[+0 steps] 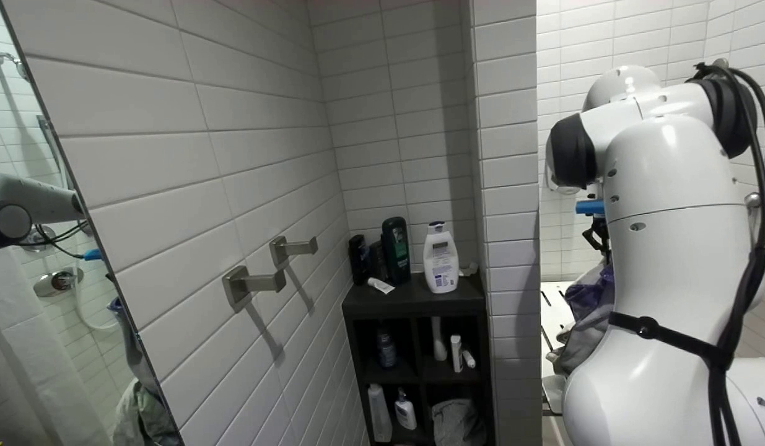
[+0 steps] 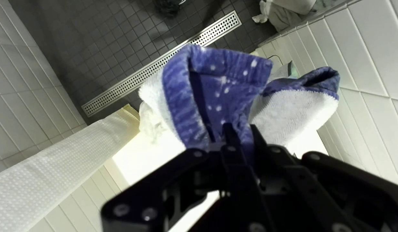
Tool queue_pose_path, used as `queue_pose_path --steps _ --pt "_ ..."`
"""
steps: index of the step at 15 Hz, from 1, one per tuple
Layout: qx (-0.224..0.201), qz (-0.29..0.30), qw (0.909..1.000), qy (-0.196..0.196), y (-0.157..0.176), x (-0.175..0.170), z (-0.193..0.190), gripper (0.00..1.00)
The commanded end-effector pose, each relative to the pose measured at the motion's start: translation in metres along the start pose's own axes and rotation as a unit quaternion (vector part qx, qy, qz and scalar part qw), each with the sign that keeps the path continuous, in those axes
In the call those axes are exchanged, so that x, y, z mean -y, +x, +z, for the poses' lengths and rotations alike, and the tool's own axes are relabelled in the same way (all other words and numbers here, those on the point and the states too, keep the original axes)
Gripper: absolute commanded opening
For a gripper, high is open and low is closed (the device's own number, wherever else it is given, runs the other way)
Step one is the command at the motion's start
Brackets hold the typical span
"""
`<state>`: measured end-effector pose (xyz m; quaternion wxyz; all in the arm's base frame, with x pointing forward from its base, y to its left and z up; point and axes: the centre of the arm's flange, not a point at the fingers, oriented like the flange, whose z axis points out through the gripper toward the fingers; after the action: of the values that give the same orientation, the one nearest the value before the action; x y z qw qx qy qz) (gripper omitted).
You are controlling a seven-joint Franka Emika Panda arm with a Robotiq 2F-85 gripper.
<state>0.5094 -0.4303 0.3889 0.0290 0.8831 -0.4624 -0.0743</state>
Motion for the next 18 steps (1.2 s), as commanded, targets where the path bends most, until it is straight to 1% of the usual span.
queue_pose_path --steps 1,3,5,6,10,11,12,14,15,16,17,18 --pt "0.021 -0.003 0.9997 0.01 -0.013 -0.009 -0.04 0.03" --pt "0.033 -0.011 0.9989 0.031 -0.026 -0.012 -0.071 0.03" --pt "0.023 -0.018 0.9986 0.045 -0.046 -0.013 -0.11 0.03" --pt "0.014 -0.022 0.9984 0.05 -0.055 -0.013 -0.127 0.03" --pt "-0.054 -0.034 0.9954 0.072 -0.11 -0.02 -0.201 0.03" --pt "-0.031 -0.028 0.9973 0.061 -0.071 -0.014 -0.168 0.11" --pt "-0.044 -0.031 0.9963 0.068 -0.082 -0.016 -0.186 0.11" --pt "-0.053 -0.035 0.995 0.077 -0.096 -0.021 -0.202 0.11" --pt "-0.053 -0.035 0.9948 0.079 -0.099 -0.022 -0.203 0.03" --pt "-0.051 -0.035 0.995 0.079 -0.099 -0.023 -0.202 0.03" --pt "-0.049 -0.034 0.9952 0.078 -0.097 -0.023 -0.199 0.11" --pt "-0.047 -0.033 0.9954 0.076 -0.096 -0.023 -0.196 0.11"
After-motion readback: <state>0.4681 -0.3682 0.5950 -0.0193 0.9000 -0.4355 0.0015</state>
